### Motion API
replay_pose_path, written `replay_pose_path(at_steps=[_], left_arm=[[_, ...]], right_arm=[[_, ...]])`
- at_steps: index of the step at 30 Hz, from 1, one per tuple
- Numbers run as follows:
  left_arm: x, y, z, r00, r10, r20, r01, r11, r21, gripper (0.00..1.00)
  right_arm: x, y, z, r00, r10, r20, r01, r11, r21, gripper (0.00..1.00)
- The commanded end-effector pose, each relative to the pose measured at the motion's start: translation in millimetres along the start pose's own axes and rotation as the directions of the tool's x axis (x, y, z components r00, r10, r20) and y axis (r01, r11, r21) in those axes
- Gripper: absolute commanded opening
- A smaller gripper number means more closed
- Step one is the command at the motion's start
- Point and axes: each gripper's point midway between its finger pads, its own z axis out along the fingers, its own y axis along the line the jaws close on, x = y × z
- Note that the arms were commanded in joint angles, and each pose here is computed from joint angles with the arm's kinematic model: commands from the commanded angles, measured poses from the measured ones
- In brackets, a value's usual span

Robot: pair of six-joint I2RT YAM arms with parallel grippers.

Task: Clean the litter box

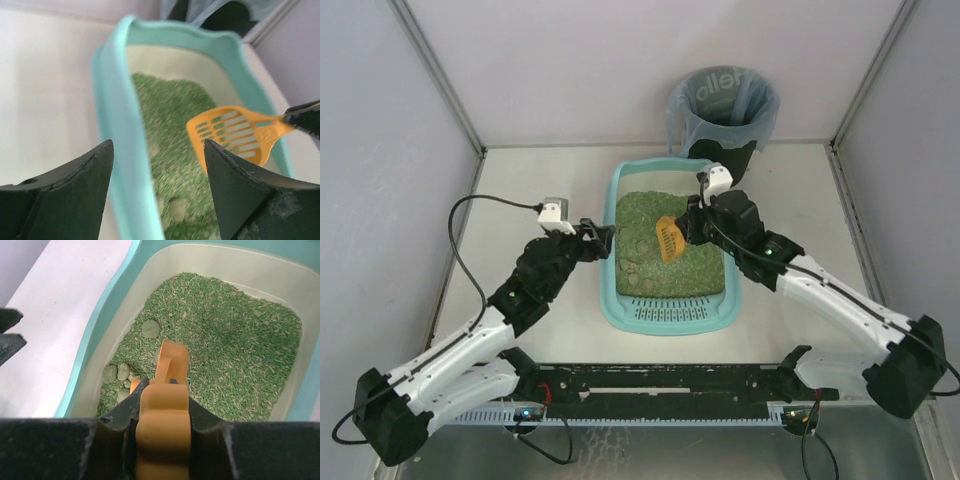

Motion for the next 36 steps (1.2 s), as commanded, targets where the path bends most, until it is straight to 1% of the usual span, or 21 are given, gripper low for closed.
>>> replay_pose_path(at_steps=[1, 6, 14, 17, 20, 23, 27, 31, 36], left_arm=[[10.6, 35.1, -25.1, 0.988, -0.118, -0.098, 0.099, 0.979, -0.180, 0.77], [-1.0, 54.8, -45.1, 0.991, -0.104, -0.088, 0.079, 0.964, -0.253, 0.80], [-6.7, 59.3, -52.1, 0.991, -0.069, -0.118, 0.035, 0.962, -0.272, 0.80], [-6.3, 59.2, -51.9, 0.990, -0.059, -0.132, 0.021, 0.962, -0.273, 0.80], [-8.1, 59.2, -52.3, 0.990, -0.053, -0.132, 0.015, 0.962, -0.274, 0.80], [-8.1, 60.6, -52.6, 0.990, -0.052, -0.128, 0.014, 0.960, -0.279, 0.80], [-6.2, 60.6, -50.7, 0.989, -0.051, -0.138, 0.010, 0.960, -0.280, 0.80], [-5.9, 60.3, -49.4, 0.989, -0.050, -0.142, 0.008, 0.960, -0.280, 0.80], [-5.9, 60.2, -48.6, 0.988, -0.041, -0.148, -0.002, 0.961, -0.277, 0.80]], right_arm=[[-25.0, 4.6, 28.7, 0.996, 0.069, 0.056, -0.065, 0.996, -0.063, 0.00], [-13.0, -17.2, 69.6, 0.995, 0.104, 0.008, -0.103, 0.995, -0.009, 0.00], [-1.1, -39.9, 118.8, 0.989, 0.143, -0.031, -0.142, 0.989, 0.036, 0.00], [11.7, -47.4, 131.0, 0.983, 0.167, -0.079, -0.161, 0.984, 0.079, 0.00], [37.4, -49.1, 138.4, 0.965, 0.204, -0.166, -0.188, 0.977, 0.103, 0.00], [62.1, -41.2, 141.1, 0.941, 0.234, -0.244, -0.216, 0.971, 0.099, 0.00], [85.2, -13.7, 138.9, 0.911, 0.277, -0.305, -0.283, 0.959, 0.025, 0.00], [94.5, 14.3, 130.1, 0.885, 0.305, -0.351, -0.346, 0.936, -0.060, 0.00], [101.8, 32.3, 114.3, 0.856, 0.350, -0.380, -0.420, 0.900, -0.117, 0.00]])
